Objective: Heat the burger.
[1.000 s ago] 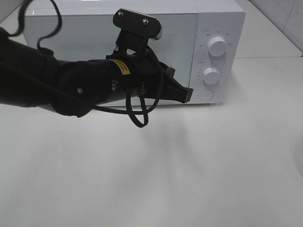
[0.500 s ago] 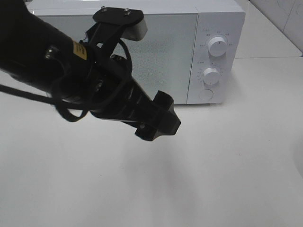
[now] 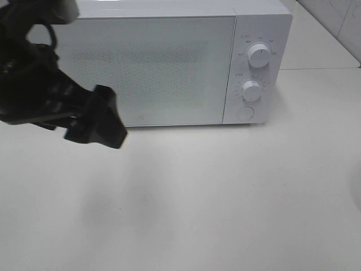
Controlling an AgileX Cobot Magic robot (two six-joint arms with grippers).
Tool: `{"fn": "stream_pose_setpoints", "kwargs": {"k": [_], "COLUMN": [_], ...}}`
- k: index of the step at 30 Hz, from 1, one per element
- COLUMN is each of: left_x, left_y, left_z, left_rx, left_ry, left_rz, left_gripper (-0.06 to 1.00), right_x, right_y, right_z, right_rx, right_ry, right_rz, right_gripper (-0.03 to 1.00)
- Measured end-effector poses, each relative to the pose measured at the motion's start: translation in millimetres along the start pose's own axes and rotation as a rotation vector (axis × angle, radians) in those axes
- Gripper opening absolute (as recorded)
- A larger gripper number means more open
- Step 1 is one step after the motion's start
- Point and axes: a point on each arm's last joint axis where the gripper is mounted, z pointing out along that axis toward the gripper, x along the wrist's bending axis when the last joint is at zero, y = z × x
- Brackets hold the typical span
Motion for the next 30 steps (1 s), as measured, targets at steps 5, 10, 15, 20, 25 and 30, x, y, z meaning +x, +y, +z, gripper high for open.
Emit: {"fn": "stream_pose_setpoints", "kwargs": {"k": [5,10,15,20,25,30], "left_x": [45.0,85.6,114.3,119.3,99.7,71.6], "left_y": [-9.4,-33.9,-68.1,-96.2,-133.4,-160.2], "left_z": [-23.8,-44.7,-61.3,-70.0,-77.5,-88.7], "left_rx": [0.044,0.083,0.105,0.111,0.067,-0.125], "left_ry": [0.109,0.190,0.262,0.297,0.300,0.279], "left_rz": [-0.098,-0.188,-0.257,-0.319,-0.343,-0.344], "left_gripper": [0.99,0.99,0.99,0.99,0.99,0.99], "right_x": [0.0,0.0,0.0,0.0,0.0,0.0], "right_y": [0.0,0.0,0.0,0.0,0.0,0.0], "right_z": [0.0,0.0,0.0,0.0,0.0,0.0], "right_rx": [0.000,0.000,0.000,0.000,0.000,0.000], "right_ry": [0.000,0.000,0.000,0.000,0.000,0.000], "right_rz": [0.000,0.000,0.000,0.000,0.000,0.000], "right_gripper": [0.49,0.49,0.49,0.49,0.49,0.49]}}
